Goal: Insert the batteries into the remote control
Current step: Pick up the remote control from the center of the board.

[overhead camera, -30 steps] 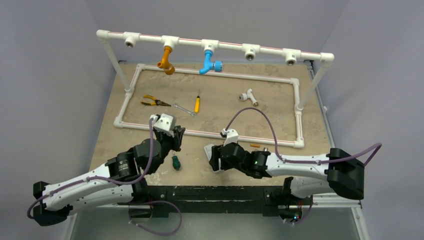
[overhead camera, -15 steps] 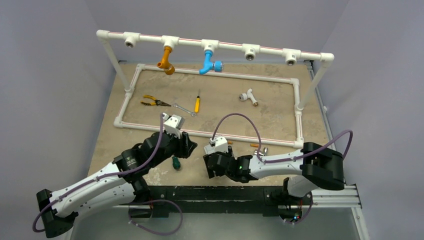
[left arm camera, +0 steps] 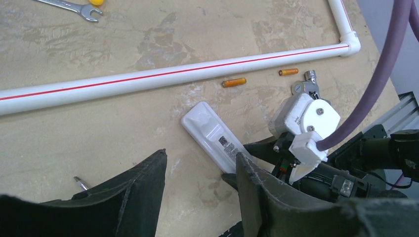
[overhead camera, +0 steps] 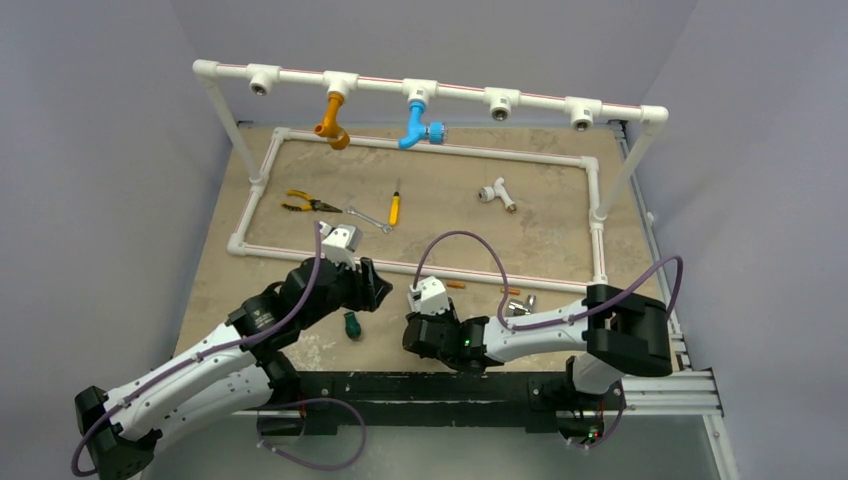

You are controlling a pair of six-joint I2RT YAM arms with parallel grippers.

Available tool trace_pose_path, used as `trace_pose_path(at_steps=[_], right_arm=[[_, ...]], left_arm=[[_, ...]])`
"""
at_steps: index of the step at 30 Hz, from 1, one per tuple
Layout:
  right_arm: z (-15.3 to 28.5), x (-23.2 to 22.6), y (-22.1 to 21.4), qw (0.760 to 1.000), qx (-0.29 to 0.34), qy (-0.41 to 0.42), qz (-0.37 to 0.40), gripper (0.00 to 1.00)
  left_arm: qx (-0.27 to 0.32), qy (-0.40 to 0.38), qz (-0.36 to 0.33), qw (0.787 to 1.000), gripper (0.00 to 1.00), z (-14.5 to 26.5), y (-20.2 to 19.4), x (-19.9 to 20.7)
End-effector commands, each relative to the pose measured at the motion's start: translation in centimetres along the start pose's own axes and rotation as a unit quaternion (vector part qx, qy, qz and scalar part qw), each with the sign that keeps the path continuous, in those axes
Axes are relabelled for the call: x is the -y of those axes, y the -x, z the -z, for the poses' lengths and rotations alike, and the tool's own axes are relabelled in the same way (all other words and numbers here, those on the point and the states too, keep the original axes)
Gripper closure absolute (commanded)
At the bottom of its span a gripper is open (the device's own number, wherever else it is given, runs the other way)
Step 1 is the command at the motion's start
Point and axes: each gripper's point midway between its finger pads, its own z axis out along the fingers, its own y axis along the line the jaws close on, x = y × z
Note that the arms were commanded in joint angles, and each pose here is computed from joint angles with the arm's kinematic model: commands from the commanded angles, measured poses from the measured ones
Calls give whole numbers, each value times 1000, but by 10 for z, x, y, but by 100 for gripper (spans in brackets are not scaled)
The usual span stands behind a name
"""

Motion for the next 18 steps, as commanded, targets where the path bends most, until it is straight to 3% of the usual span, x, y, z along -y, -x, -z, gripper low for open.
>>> trace_pose_path(at_steps=[1, 4, 7, 9, 18], right_arm=[[3, 17, -9, 1000, -4, -28, 2, 55], [6, 20, -8, 1000, -3, -31, 0, 65], [15, 16, 2, 1000, 14, -2, -10, 88], [23, 14, 10, 999, 26, 17, -14, 96], [66, 4, 55, 989, 97, 111, -31, 100]], left_arm=[[0, -1, 29, 1000, 48, 0, 0, 0], [-3, 2, 38, 999, 47, -1, 0, -1], [-6, 10, 53, 999, 46, -3, -2, -4], [-10, 7, 65, 998, 46, -4, -3, -3], [-14, -62, 155, 986, 34, -12, 2, 29]])
